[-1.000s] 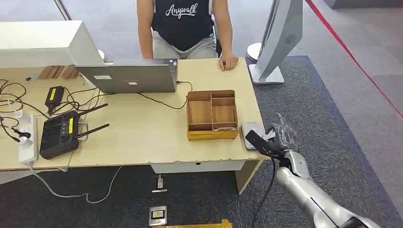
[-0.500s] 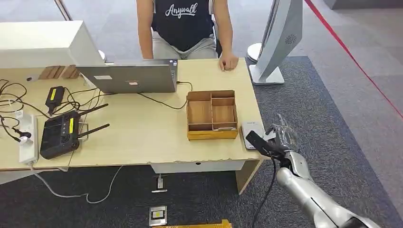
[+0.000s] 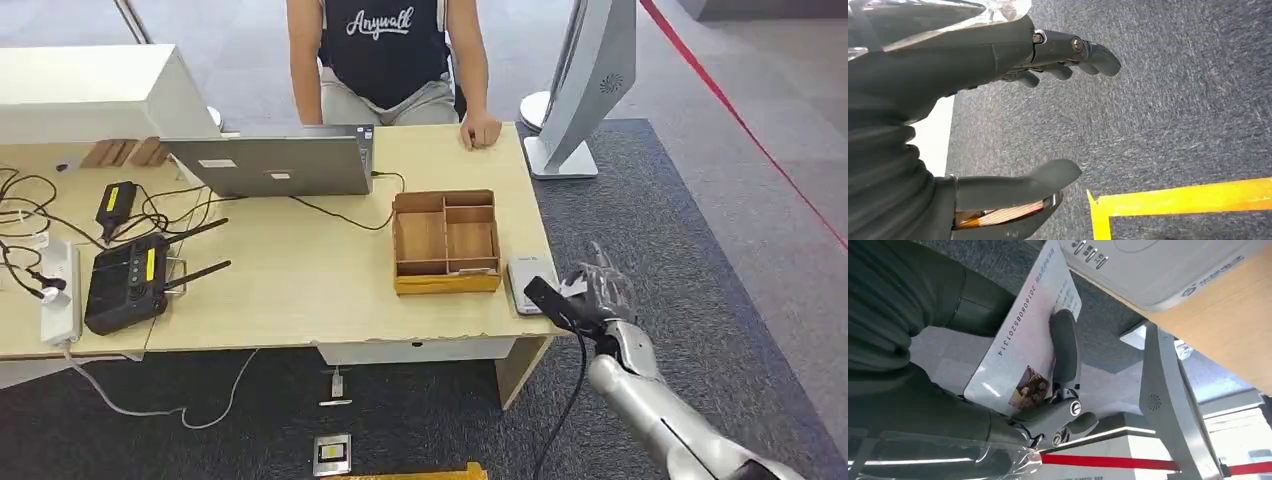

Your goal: Pass the card to the sensor for recognition and then transmit it.

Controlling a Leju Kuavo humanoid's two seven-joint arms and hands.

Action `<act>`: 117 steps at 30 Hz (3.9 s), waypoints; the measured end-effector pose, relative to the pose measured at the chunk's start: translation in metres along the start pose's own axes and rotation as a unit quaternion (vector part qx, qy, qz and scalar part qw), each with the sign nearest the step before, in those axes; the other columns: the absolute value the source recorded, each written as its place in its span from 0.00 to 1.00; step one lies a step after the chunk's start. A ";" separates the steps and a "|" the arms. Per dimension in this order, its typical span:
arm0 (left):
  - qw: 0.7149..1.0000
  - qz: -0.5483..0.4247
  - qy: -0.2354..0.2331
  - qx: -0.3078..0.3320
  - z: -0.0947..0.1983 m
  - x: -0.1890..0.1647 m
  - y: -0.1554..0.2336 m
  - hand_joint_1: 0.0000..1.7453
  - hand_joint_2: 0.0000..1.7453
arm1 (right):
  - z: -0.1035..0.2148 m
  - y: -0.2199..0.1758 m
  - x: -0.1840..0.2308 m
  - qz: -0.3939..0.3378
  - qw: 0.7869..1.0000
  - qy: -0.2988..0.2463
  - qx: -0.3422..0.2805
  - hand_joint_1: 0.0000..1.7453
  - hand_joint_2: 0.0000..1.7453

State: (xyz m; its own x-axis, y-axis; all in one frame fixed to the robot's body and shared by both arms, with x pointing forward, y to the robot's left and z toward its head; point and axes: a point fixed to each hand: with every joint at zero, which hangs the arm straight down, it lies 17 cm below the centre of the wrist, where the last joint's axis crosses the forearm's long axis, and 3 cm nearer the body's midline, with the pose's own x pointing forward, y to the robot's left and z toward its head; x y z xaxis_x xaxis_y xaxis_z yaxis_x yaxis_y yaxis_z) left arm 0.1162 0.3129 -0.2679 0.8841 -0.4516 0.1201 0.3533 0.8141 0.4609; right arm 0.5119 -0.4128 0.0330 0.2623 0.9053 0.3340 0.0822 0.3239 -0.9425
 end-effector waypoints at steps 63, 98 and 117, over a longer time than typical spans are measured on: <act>0.998 -0.052 -0.024 -0.005 -0.001 0.017 0.003 0.00 0.00 | -0.088 -0.186 0.281 0.071 0.973 -0.187 -0.115 0.00 1.00; 1.000 -0.016 0.003 -0.001 0.000 -0.001 0.000 0.00 0.00 | -0.048 -0.131 0.307 -0.172 0.952 -0.255 -0.002 0.00 1.00; 1.000 -0.020 -0.003 0.006 -0.003 -0.004 0.006 0.00 0.00 | 0.033 -0.068 0.227 -0.148 0.954 -0.257 0.040 0.00 1.00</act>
State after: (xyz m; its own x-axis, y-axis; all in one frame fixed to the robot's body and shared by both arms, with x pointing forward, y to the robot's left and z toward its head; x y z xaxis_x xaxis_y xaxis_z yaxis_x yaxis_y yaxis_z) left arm 0.1158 0.3209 -0.2676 0.8676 -0.4857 0.1068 0.3843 0.7911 0.4759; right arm 0.5339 -0.2202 0.1731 -0.2678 0.7801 0.5654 -0.0002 0.5868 -0.8097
